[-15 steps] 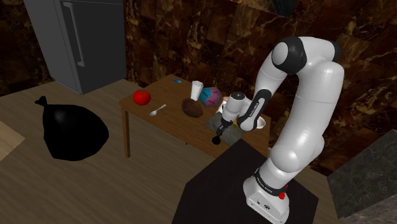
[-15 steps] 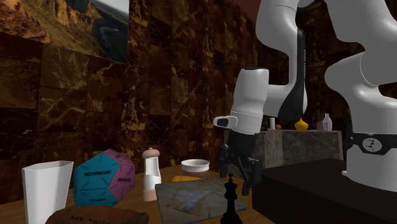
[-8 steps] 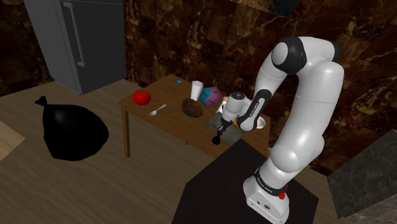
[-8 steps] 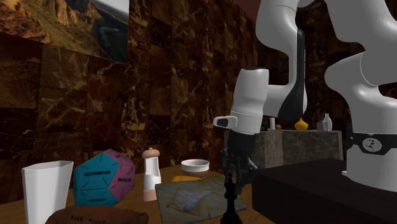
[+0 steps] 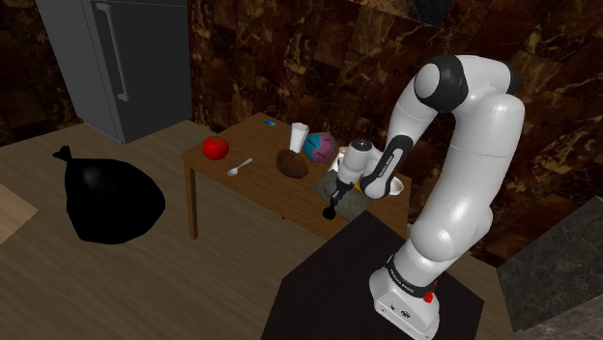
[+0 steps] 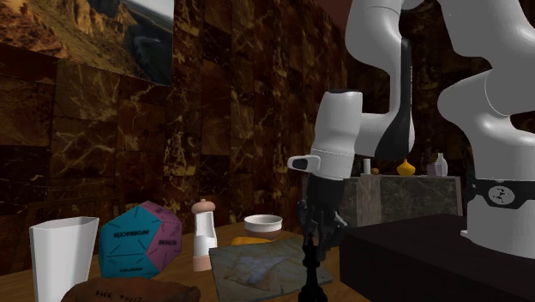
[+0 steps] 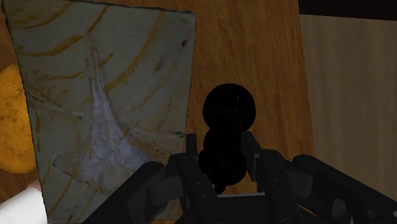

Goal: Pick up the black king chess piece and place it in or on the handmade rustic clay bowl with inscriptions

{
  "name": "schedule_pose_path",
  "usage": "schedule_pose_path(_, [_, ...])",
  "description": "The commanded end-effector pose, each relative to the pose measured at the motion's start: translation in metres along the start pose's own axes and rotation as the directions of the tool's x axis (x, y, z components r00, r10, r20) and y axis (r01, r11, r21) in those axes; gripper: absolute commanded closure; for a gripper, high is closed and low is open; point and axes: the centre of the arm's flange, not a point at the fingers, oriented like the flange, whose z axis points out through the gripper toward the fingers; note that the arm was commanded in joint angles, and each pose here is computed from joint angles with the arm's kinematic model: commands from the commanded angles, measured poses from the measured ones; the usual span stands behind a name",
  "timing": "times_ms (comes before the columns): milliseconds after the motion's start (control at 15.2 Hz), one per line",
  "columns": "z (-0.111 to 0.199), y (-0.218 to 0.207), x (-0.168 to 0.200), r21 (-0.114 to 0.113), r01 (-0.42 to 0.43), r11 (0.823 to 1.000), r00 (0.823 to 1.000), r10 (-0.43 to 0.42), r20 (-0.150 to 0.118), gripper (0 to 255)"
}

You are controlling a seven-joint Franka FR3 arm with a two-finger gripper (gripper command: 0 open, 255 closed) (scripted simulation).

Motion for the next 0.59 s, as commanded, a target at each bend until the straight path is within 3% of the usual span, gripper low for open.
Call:
schedule_pose_path(0, [-0.008,0.002,0.001,0.000,0.000,1.000,1.000,0.000,0.000,255])
schedule_pose_path(528, [-0.049,0.011,0.003,0.000,0.000,1.000,1.000,0.000,0.000,255])
